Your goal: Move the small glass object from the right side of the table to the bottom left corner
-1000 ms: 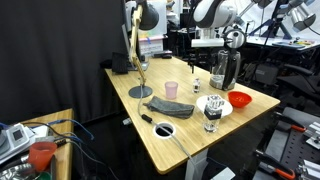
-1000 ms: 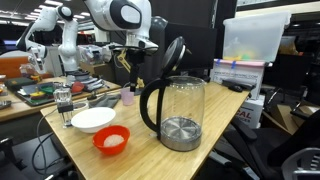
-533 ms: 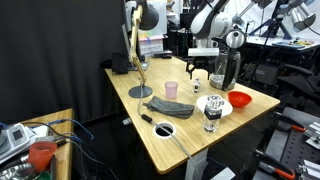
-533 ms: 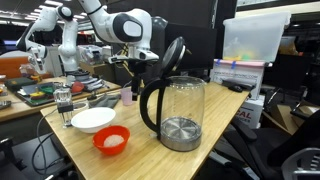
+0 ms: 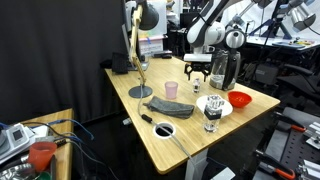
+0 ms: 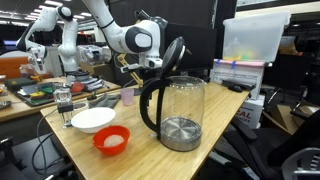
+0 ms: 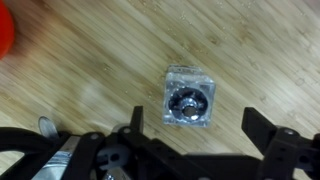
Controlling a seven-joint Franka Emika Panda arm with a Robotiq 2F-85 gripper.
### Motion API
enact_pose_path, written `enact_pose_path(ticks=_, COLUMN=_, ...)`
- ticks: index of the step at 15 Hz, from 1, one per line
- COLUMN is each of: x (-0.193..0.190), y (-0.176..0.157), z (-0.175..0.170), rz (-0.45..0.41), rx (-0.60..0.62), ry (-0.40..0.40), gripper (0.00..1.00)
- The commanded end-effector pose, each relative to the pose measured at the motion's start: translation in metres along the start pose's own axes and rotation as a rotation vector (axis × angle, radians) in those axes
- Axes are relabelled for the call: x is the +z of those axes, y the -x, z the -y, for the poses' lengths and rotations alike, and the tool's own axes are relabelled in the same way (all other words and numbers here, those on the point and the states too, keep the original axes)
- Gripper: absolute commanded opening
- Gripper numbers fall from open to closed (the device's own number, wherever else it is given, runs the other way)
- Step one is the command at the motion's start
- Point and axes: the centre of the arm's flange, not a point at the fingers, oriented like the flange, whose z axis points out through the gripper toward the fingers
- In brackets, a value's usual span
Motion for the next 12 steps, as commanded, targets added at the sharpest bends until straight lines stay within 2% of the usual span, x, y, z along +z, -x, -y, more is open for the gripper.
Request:
enact_pose_path(ticks=1, x=0.007, y=-0.003, z=0.007, rz=0.018, rx=0.017, ry=0.007, gripper=1.00)
enact_pose_path(ticks=6, x=0.019, y=0.000, z=0.006, rz=0.035, rx=0.014, ry=0.033, gripper=1.00)
enact_pose_path(ticks=7, x=0.021, y=-0.001, z=0.006, rz=0.037, rx=0.015, ry=0.035, gripper=0.91)
enact_pose_path(ticks=8, x=0.022, y=-0.001, z=0.005, rz=0.044, rx=0.015, ry=0.035, gripper=0.74)
enact_pose_path(ticks=12, x=0.022, y=0.000, z=0.006, rz=0.051, rx=0.015, ry=0.040, gripper=0.45)
